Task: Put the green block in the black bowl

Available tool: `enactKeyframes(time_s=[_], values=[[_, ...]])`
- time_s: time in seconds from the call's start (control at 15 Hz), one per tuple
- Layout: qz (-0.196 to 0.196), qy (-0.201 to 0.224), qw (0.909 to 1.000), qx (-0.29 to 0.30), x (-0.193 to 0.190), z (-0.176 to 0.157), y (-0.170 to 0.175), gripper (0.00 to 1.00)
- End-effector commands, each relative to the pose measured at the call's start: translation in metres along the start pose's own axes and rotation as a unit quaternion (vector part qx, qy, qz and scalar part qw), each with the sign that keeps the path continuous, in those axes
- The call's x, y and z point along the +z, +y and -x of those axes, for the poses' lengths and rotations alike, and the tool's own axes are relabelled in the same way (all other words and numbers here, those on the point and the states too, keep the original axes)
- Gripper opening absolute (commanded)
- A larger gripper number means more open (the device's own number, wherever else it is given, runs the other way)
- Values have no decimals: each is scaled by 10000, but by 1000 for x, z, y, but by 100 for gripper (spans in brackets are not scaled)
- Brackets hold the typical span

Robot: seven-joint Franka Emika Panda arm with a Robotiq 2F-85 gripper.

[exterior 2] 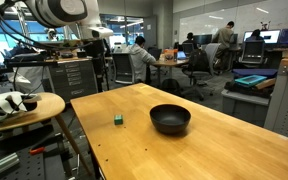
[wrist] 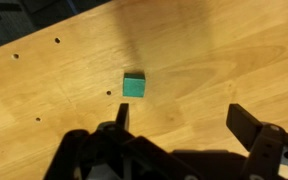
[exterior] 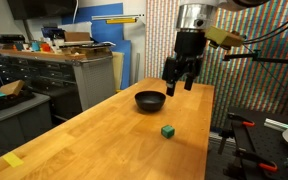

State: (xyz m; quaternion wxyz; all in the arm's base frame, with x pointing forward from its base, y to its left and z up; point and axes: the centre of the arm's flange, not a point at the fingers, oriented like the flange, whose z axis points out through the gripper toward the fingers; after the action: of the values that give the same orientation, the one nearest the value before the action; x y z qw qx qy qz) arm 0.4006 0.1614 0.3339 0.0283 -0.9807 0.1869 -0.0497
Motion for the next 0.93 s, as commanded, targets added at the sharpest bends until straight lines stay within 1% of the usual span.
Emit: enactKeyframes(time_s=[0.0,0.2,0.4,0.47,0.67,0.87], values=[[77,488,9951,856,39,-11,0,100],[167,636,9892,1308,68,-16,11,100],[272,629,9863,1500,92,-13,17,100],[291,604,9864,1498,100,-11,16,100],[364,717,9885,1283,118,-5,12,100],[327,634,9924,1005,133,1,12,100]])
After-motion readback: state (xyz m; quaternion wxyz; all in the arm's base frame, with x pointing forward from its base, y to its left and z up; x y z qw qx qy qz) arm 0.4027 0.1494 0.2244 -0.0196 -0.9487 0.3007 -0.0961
